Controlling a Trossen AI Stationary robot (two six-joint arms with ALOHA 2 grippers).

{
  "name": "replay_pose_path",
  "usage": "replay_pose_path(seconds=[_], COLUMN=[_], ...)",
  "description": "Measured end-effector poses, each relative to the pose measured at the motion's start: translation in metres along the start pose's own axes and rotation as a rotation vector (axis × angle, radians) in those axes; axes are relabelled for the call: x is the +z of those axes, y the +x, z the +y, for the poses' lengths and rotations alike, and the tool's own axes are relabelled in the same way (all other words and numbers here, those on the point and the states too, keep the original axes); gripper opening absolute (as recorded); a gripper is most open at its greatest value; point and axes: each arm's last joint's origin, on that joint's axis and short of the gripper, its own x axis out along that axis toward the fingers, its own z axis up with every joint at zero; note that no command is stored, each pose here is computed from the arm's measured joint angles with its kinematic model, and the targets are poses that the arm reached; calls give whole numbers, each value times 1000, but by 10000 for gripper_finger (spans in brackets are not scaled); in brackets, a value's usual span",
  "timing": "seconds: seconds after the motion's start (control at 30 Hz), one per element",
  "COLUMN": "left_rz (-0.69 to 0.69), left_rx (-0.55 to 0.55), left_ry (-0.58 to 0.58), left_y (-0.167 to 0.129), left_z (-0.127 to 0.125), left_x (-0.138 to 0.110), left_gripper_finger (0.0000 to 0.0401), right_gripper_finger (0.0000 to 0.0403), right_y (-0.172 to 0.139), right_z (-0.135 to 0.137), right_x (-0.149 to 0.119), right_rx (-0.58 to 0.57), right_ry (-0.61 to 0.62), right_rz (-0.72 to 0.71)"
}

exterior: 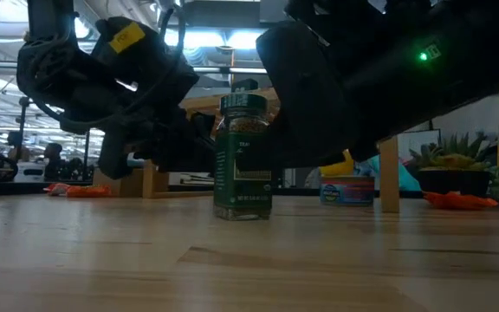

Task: Shelf spices
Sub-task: Remove the green seasoning bottle from the shelf

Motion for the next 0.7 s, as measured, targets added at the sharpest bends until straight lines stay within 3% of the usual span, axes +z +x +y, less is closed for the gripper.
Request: replay_pose_path(seconds=[0.17,0.43,0.7], left_rz=[60,144,52], left_rx=[6,-91,-181], left_ry=[-17,-59,-26], left_y=[-2,-12,-13], left_z=[-1,-28,-58], left_x=[-7,-18,-2], left_gripper_finger=[0,0,0], right_gripper_finger=[0,0,0], right_y=[-11,-40,-31], right_z=[6,25,11], right_x=[-2,6,6], right_rx=[-37,-166,-233], right_ry=[-79,-279,-265], right_rz=[-43,-112,-28])
